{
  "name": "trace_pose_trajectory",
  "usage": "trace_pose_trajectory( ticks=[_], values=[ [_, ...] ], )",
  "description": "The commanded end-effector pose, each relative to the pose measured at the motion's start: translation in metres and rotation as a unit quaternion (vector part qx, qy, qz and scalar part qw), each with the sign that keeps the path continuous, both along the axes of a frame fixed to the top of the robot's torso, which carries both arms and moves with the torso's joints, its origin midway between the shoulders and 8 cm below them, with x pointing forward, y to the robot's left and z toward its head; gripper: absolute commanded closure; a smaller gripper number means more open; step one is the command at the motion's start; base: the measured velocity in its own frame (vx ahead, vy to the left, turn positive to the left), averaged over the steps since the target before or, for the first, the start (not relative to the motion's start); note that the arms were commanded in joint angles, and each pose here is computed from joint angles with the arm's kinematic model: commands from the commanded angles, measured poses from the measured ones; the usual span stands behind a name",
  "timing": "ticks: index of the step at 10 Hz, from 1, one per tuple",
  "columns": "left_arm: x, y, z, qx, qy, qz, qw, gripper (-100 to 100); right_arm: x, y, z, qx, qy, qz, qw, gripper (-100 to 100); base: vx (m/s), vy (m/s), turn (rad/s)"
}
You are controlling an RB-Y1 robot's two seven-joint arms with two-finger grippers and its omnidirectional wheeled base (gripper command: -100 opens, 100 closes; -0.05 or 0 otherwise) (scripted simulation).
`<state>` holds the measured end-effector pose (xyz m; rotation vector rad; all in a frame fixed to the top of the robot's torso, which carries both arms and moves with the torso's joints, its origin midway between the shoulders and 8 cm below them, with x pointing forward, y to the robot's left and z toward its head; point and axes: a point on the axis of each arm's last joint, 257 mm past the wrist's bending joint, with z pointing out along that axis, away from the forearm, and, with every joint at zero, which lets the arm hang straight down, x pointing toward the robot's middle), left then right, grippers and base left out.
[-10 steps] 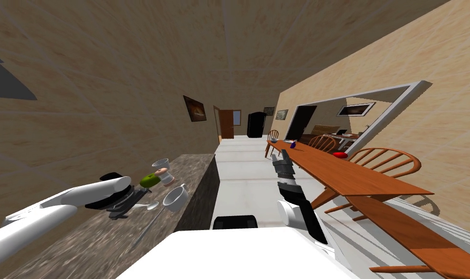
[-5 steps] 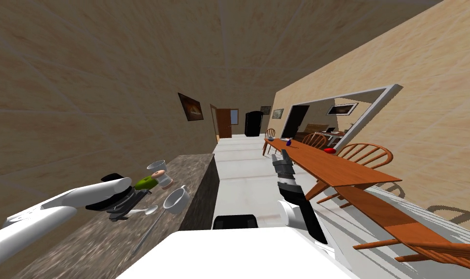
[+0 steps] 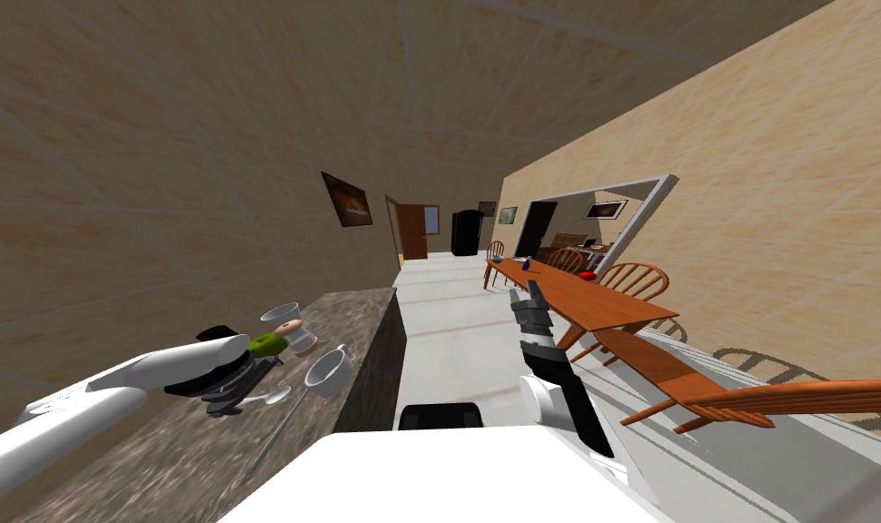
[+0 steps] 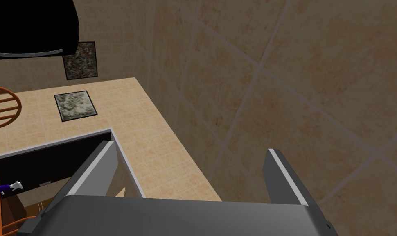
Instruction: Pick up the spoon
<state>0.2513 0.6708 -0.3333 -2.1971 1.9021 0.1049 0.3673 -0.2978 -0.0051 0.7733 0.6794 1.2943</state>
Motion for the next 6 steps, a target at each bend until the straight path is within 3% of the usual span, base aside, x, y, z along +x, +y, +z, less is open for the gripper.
trace_pose_trajectory(
  ticks=[1,6],
  values=[
    [-0.0008,-0.0008,-0.0009,0.000,-0.002,0.015,0.9999,-100,0.0000,0.0000,0.0000,0.000,0.000,0.000,1.0000,0,-0.055,-0.054,-0.181],
    [-0.0008,-0.0008,-0.0009,0.000,-0.002,0.015,0.9999,-100,-0.0001,-0.0001,-0.0001,0.000,0.000,0.000,1.0000,0,0.001,0.001,0.005]
  ],
)
